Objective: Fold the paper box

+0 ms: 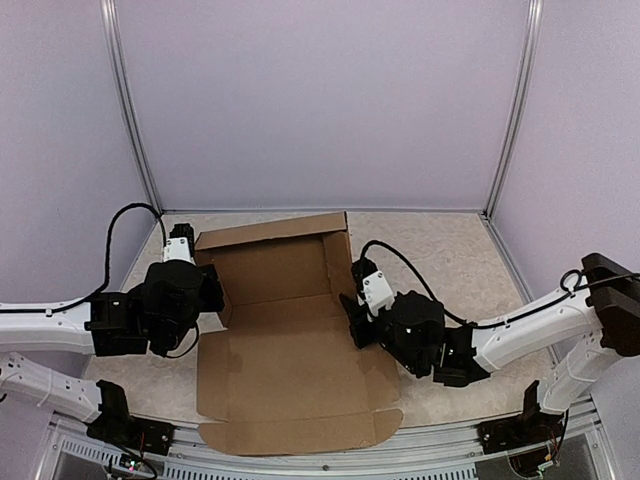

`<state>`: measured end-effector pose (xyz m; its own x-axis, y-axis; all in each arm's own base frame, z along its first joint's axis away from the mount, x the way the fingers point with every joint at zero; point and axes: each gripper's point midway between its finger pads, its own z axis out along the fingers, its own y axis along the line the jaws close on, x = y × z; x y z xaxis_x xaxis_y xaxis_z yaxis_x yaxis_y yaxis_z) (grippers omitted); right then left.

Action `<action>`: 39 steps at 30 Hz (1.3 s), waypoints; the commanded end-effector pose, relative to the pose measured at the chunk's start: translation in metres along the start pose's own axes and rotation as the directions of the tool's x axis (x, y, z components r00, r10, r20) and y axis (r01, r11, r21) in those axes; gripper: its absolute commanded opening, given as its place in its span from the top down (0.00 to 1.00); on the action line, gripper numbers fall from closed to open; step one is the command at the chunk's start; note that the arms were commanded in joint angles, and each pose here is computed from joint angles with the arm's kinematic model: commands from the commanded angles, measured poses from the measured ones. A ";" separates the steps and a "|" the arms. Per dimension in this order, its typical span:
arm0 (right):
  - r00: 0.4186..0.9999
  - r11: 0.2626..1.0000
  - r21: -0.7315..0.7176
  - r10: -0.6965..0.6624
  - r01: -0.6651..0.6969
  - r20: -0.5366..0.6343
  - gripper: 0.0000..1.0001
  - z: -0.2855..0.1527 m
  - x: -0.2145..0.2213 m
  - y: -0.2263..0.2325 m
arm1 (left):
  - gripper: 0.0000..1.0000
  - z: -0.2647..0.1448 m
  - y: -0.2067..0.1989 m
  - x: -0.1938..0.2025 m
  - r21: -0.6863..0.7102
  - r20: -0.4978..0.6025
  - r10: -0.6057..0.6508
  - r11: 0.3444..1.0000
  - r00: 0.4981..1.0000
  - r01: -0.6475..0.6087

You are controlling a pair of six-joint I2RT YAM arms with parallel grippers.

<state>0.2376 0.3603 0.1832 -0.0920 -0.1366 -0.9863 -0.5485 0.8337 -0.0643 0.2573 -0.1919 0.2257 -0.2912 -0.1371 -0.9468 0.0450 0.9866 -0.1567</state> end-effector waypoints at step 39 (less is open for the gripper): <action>0.962 0.987 0.086 -0.155 0.139 0.224 0.51 0.009 -0.104 0.012 | 1.00 -0.002 -0.016 -0.001 0.077 -0.006 -0.062 0.995 0.998 0.063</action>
<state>0.2543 0.3711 0.2618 0.1302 -0.1911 -0.9729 -0.4534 0.8612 -0.2298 0.2605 -0.1899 0.2378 -0.2492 -0.2376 -0.9389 0.0113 0.9687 -0.2481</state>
